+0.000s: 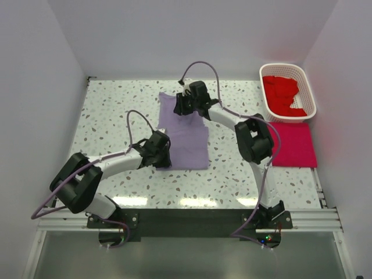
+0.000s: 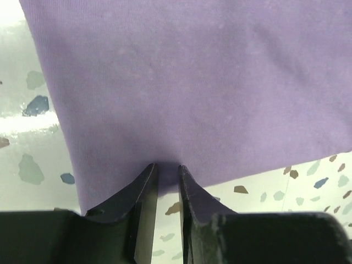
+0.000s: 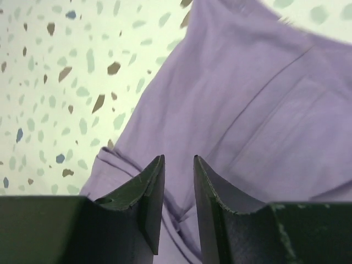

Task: Fold and stack the t-shirts
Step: Fold the tshirt

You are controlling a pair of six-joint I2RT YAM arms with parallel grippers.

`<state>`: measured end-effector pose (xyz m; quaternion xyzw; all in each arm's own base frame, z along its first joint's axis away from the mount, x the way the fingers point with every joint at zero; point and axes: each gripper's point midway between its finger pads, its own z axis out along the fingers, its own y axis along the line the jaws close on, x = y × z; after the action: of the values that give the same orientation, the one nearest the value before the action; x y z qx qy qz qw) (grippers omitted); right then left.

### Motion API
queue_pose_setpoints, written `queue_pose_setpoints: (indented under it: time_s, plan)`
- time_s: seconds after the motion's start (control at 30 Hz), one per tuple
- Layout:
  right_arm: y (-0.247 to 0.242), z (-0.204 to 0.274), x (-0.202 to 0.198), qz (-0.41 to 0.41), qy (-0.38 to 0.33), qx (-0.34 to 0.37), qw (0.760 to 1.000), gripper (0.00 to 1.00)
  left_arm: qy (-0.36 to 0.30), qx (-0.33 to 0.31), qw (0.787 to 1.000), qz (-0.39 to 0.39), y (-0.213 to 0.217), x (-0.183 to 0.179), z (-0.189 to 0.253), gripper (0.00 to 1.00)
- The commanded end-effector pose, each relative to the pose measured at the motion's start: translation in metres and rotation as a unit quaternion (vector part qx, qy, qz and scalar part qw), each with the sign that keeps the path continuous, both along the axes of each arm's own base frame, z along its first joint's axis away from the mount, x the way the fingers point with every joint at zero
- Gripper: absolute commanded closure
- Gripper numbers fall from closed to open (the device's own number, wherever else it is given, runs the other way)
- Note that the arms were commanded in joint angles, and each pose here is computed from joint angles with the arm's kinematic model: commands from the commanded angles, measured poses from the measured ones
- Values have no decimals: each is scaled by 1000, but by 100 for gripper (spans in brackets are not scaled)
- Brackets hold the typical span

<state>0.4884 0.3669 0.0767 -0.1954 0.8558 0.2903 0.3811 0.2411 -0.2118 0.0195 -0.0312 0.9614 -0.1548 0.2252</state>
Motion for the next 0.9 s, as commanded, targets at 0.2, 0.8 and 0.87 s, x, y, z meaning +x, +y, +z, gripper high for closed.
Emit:
queue_pose_setpoints:
  time_s: [0.2, 0.8, 0.87]
  plan:
    - [-49, 61, -29, -14, 30, 101, 994, 66, -106, -104, 987, 57, 5, 50, 73, 68]
    - [-113, -51, -37, -64, 190, 176, 964, 67, -98, -174, 973, 113, 24, 185, 11, 78]
    - [-120, -64, -35, -72, 195, 171, 963, 67, -87, -170, 975, 117, 29, 179, -3, 78]
